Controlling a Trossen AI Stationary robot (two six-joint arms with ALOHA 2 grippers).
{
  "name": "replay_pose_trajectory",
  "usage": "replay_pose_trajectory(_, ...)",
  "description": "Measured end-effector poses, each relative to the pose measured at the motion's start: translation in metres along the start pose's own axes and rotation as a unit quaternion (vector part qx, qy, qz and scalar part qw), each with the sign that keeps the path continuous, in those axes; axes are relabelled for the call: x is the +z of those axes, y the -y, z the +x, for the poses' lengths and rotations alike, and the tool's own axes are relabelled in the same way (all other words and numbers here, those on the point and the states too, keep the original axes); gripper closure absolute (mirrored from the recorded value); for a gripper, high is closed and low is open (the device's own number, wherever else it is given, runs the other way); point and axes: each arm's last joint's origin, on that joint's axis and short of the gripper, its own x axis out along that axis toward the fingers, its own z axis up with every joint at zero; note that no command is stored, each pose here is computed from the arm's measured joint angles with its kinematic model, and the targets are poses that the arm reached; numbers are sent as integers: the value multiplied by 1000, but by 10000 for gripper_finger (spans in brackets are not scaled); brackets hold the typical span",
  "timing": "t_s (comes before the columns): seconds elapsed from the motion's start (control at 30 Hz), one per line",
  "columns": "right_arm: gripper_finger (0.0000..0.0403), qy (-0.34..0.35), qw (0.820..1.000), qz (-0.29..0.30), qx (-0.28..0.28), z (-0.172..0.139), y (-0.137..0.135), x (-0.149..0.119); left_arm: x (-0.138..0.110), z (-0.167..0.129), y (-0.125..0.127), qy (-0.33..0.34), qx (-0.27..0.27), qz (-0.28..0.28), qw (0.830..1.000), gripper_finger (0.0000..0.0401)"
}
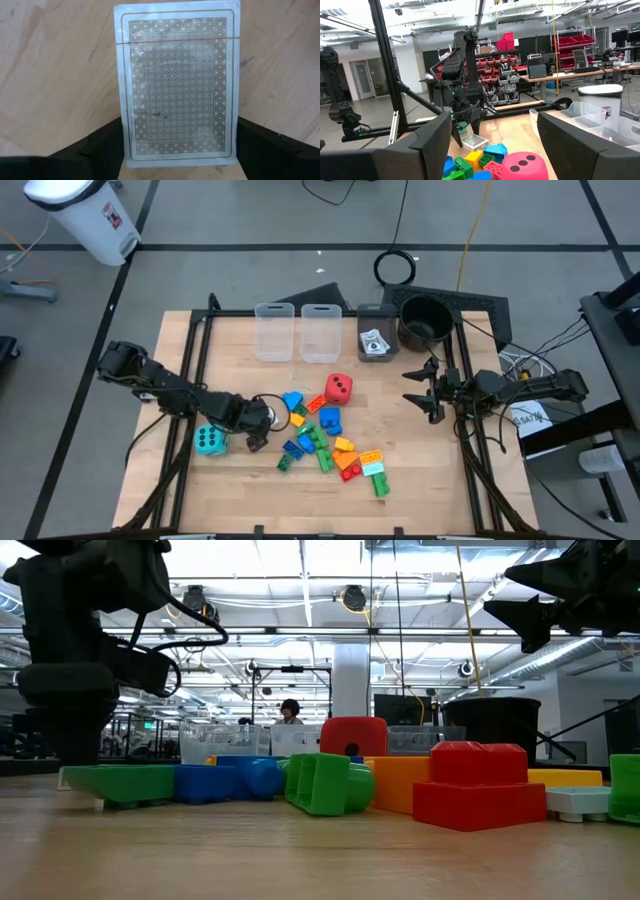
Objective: Pick & Place Toys
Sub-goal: Put the brown deck of cards into the black bin
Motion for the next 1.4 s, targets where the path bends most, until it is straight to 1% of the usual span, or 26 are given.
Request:
replay_pose_trajectory(0.13,136,0,1000,0,0,0,0,0,0,-1,-1,-6,6,5,1000,95)
replay_pose_trajectory(0.23,138,0,1000,0,0,0,0,0,0,-9,0,3,13,11,1000,95)
replay_pose_trajectory(0.33,136,0,1000,0,0,0,0,0,3,-23,1,50,40,36,997,95)
replay_pose_trajectory(0.43,135,0,1000,0,0,0,0,0,14,-43,8,114,41,59,991,95)
replay_pose_trajectory(0.53,137,0,1000,0,0,0,0,0,23,-57,12,148,62,91,983,95)
replay_pose_trajectory(0.6,138,0,1000,0,0,0,0,0,29,-65,14,172,83,125,974,95)
replay_pose_trajectory(0.67,137,0,1000,0,0,0,0,0,36,-73,19,203,96,164,961,95)
replay_pose_trajectory(0.73,135,6,1000,1,1,0,0,1,41,-77,20,229,125,209,942,95)
replay_pose_trajectory(0.83,136,31,999,6,3,0,-1,6,46,-79,20,254,182,275,909,95)
replay_pose_trajectory(0.87,137,39,999,7,4,0,-1,8,48,-80,20,264,197,289,899,95)
replay_pose_trajectory(0.93,138,55,998,10,6,-1,-1,11,54,-81,19,276,222,308,883,95)
replay_pose_trajectory(1.13,135,75,997,14,9,-1,-1,15,72,-85,16,305,242,329,860,95)
replay_pose_trajectory(1.4,135,84,996,16,10,-1,-2,16,96,-80,13,318,277,367,829,95)
